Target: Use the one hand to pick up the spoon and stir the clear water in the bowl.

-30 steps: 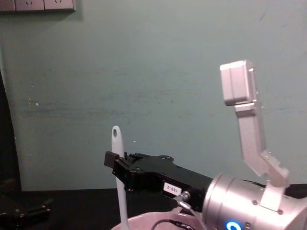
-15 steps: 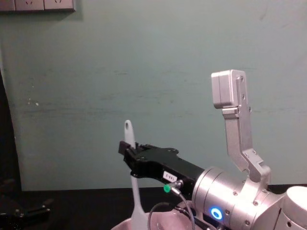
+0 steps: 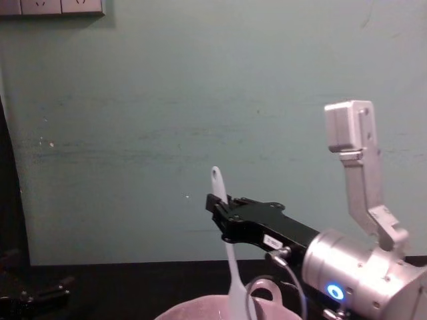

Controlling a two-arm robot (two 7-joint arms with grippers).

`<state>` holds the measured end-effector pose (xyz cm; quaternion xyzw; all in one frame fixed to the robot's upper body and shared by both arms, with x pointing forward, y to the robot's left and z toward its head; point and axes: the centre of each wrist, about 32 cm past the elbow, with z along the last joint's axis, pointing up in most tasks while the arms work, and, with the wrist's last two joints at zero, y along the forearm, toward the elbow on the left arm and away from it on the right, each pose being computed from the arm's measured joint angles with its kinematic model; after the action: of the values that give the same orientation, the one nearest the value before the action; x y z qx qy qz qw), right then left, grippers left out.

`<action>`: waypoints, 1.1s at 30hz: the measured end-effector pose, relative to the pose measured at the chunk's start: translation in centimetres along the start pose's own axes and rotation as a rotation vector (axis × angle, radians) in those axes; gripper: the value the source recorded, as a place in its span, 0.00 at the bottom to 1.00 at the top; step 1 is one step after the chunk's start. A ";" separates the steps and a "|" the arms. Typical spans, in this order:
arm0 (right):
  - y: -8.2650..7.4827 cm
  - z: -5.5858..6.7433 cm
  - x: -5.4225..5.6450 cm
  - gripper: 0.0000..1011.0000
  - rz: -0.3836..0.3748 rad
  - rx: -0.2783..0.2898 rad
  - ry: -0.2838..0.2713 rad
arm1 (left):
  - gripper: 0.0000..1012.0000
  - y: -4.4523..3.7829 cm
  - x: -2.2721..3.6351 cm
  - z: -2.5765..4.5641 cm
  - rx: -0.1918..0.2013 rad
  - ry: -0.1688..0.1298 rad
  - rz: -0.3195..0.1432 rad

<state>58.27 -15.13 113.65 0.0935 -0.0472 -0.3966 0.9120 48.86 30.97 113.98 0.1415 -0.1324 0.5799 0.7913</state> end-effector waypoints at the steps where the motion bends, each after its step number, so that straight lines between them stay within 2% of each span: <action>1: -0.2 0.0 0.1 0.11 -0.001 0.000 -0.004 | 1.00 0.00 0.00 0.00 0.000 0.000 0.000; 5: -1.6 0.3 0.6 0.11 0.018 -0.001 -0.022 | 1.00 0.00 0.00 0.00 0.000 0.000 0.000; 10: -3.3 1.0 0.6 0.11 0.071 -0.017 -0.017 | 1.00 0.00 0.00 0.00 0.000 0.000 0.000; 17: -5.4 2.2 -0.7 0.11 0.185 -0.030 0.023 | 1.00 0.00 0.00 0.00 0.000 0.000 0.000; 25: -5.6 2.9 -2.0 0.11 0.248 -0.043 0.081 | 1.00 0.00 0.00 0.00 0.000 0.000 0.000; 26: -5.5 3.0 -2.3 0.11 0.261 -0.050 0.100 | 1.00 0.00 0.00 0.00 0.000 0.000 0.000; 33: -4.4 2.9 -3.1 0.11 0.285 -0.066 0.136 | 1.00 0.00 0.00 0.00 0.000 0.000 0.000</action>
<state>52.51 -16.20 115.56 0.0825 0.0150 -0.2572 0.9627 48.86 30.97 113.98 0.1415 -0.1325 0.5799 0.7913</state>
